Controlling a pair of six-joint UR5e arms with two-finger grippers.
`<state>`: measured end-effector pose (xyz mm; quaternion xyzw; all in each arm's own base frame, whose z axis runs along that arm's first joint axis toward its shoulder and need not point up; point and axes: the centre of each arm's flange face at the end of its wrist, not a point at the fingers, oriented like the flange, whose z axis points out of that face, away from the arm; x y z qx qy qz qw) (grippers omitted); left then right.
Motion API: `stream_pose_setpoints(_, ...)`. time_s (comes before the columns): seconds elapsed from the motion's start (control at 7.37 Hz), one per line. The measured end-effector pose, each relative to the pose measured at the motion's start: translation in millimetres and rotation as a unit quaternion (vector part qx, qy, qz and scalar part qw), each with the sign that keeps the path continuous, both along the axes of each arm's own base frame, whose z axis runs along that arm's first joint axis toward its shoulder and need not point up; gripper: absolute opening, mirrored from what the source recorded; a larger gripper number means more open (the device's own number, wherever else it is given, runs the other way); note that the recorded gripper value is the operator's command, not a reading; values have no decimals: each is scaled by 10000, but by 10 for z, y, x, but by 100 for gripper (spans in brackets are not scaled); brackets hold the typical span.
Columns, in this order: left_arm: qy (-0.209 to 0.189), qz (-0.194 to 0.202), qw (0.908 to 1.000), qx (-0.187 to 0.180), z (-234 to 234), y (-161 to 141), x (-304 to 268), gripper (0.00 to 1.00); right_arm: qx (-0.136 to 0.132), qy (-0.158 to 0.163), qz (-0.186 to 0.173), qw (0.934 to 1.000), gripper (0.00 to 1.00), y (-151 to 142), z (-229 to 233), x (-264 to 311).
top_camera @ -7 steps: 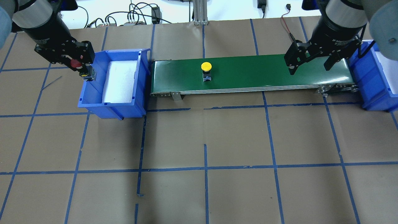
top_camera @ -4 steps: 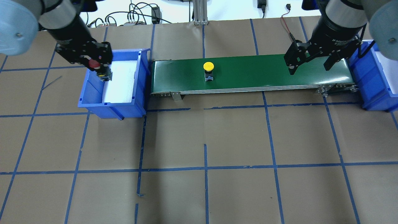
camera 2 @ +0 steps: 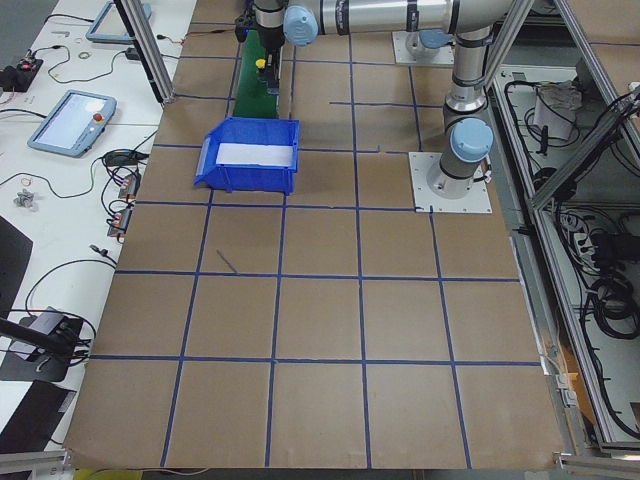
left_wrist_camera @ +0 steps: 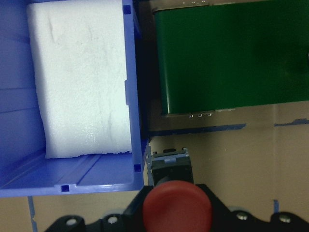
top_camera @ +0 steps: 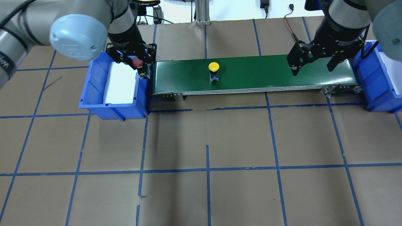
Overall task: Transport two buttons from left to right
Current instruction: 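Carry the red button onto the conveyor and release it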
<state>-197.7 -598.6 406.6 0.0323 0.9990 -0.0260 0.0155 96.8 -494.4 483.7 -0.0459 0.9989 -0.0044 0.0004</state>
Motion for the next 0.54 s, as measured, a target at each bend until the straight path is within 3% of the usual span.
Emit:
stream_pose_setpoints(0.27, -11, 11, 10000, 35, -323, -454, -74, 24, 36, -3, 0, 10000, 100, 8, -37, 1)
stream_pose_setpoints(0.54, 22, 61, 9996, 264, -687, -601, -114, 24, 50, -1, 0, 10000, 100, 11, -55, 0)
